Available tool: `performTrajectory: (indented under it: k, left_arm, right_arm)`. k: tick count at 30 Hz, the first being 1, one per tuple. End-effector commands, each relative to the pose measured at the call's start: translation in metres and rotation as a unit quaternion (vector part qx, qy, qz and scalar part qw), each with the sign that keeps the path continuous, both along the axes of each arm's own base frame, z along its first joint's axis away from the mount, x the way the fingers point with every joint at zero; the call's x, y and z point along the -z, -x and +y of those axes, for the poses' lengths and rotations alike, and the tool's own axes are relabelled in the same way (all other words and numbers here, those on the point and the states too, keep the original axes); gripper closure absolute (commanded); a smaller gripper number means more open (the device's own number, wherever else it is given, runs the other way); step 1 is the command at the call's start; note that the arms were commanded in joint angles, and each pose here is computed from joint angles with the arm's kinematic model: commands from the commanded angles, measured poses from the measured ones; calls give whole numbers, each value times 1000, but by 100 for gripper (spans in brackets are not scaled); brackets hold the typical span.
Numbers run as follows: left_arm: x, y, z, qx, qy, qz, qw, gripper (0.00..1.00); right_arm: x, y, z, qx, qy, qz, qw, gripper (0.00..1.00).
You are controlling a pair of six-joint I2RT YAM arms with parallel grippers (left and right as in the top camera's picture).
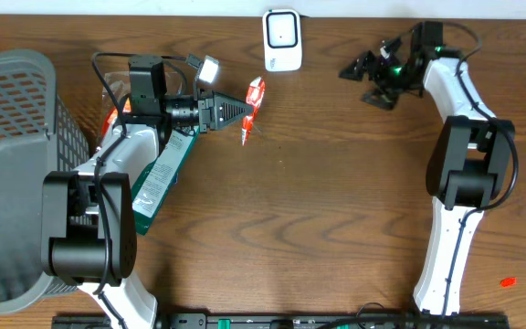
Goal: Scan the item barcode
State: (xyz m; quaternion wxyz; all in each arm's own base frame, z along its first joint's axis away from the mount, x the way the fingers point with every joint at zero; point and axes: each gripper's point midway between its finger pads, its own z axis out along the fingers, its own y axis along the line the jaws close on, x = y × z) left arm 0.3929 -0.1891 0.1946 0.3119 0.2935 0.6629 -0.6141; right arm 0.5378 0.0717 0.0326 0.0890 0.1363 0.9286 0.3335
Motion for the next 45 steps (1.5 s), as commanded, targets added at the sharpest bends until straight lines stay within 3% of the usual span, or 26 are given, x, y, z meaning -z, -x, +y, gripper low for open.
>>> performTrajectory:
  k: [1, 3, 8, 10, 13, 15, 16, 20, 24, 33, 45]
  left_arm:
    - [-2, -7, 1, -8, -3, -6, 1000, 92]
    - [-1, -8, 1, -11, -4, -6, 1000, 92]
    - [-1, -8, 1, -11, -4, -6, 1000, 93]
    - [-1, -8, 1, -11, -4, -6, 1000, 93]
    - [-1, -8, 1, -11, -4, -6, 1000, 93]
    - [-1, -8, 1, -10, -4, -6, 1000, 93]
    - [-1, -7, 0, -8, -4, -5, 1000, 93]
    - [-5, 4, -8, 24, 8, -5, 1000, 92]
    - [-10, 17, -17, 60, 20, -4, 998, 92]
    - [-11, 21, -20, 71, 23, 2, 997, 93]
    - [-12, 20, -20, 70, 23, -11, 997, 93]
  right_arm:
    - [-34, -11, -31, -90, 168, -97, 977, 1]
    - [-76, -16, -30, -87, 194, -131, 968, 7]
    - [-191, -14, -36, -48, 309, -223, 923, 45]
    - [-231, -6, -40, -23, 357, -252, 899, 53]
    - [-278, 17, -24, -21, 367, -289, 884, 50]
    - [-294, 31, -2, -44, 349, -307, 884, 36]
    - [-296, 38, 13, -62, 333, -312, 888, 34]
    - [-276, 58, 69, -115, 245, -282, 920, 37]
    - [-244, 66, 102, -146, 219, -237, 935, 39]
    - [-203, 79, 172, -225, 156, -209, 939, 40]
    - [-204, 95, 191, -240, 102, -186, 947, 42]
